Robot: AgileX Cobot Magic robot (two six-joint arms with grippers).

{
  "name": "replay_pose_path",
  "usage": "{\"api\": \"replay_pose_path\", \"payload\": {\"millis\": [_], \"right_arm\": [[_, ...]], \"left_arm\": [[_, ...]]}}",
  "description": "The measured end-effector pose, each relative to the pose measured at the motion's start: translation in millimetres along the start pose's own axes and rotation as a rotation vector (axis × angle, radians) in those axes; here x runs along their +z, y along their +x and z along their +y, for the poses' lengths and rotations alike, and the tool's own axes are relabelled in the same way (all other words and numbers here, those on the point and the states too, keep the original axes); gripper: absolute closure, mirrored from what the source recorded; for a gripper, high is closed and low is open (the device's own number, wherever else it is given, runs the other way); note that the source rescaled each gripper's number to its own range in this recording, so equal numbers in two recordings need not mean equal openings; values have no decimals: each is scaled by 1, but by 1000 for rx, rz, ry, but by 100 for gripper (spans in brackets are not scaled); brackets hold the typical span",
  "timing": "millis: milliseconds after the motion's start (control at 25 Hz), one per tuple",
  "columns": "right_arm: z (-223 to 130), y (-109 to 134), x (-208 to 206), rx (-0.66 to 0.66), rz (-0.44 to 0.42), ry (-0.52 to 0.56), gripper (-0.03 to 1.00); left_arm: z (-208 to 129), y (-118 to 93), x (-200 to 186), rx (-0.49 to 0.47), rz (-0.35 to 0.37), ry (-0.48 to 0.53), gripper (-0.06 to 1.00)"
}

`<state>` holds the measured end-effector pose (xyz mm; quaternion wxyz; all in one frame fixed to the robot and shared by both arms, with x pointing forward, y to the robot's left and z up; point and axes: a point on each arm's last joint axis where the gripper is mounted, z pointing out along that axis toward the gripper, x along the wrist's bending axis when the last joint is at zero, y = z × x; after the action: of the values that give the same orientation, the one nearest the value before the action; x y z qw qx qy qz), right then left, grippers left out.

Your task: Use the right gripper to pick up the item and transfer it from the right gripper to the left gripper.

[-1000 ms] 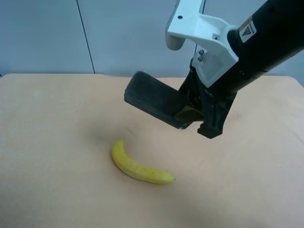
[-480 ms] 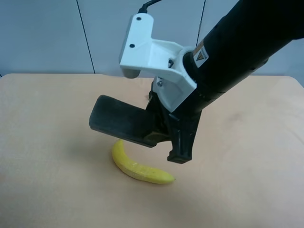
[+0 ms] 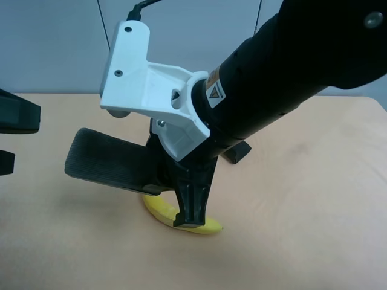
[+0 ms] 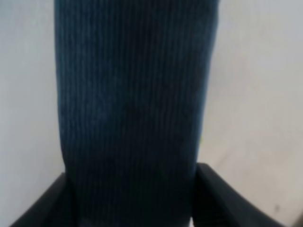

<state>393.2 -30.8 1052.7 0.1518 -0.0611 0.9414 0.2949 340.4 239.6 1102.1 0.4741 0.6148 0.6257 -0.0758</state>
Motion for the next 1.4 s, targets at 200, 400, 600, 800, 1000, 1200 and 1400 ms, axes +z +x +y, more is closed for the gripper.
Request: {"api": "replay_pose_path", "payload": {"millis": [200, 400, 600, 800, 1000, 1200, 1400], "right_arm": [[6, -3, 0, -2, -50, -59, 84], [14, -2, 0, -33, -85, -111, 84], [27, 13, 0, -69, -54, -157, 84], [36, 23, 0, -70, -34, -199, 84], [37, 23, -1, -56, -32, -206, 84], [37, 24, -1, -53, -33, -210, 84], [36, 24, 0, -56, -25, -201, 87]], "left_arm": [[3, -2, 7, -53, -66, 57, -6], [5, -3, 9, -74, -95, 70, -6], [4, -3, 9, -73, -96, 78, -6], [5, -3, 9, -75, -97, 69, -6], [5, -3, 9, -65, -99, 74, -2], [3, -3, 9, -51, -95, 94, 39], [2, 0, 9, -23, -63, 99, 89]]}}
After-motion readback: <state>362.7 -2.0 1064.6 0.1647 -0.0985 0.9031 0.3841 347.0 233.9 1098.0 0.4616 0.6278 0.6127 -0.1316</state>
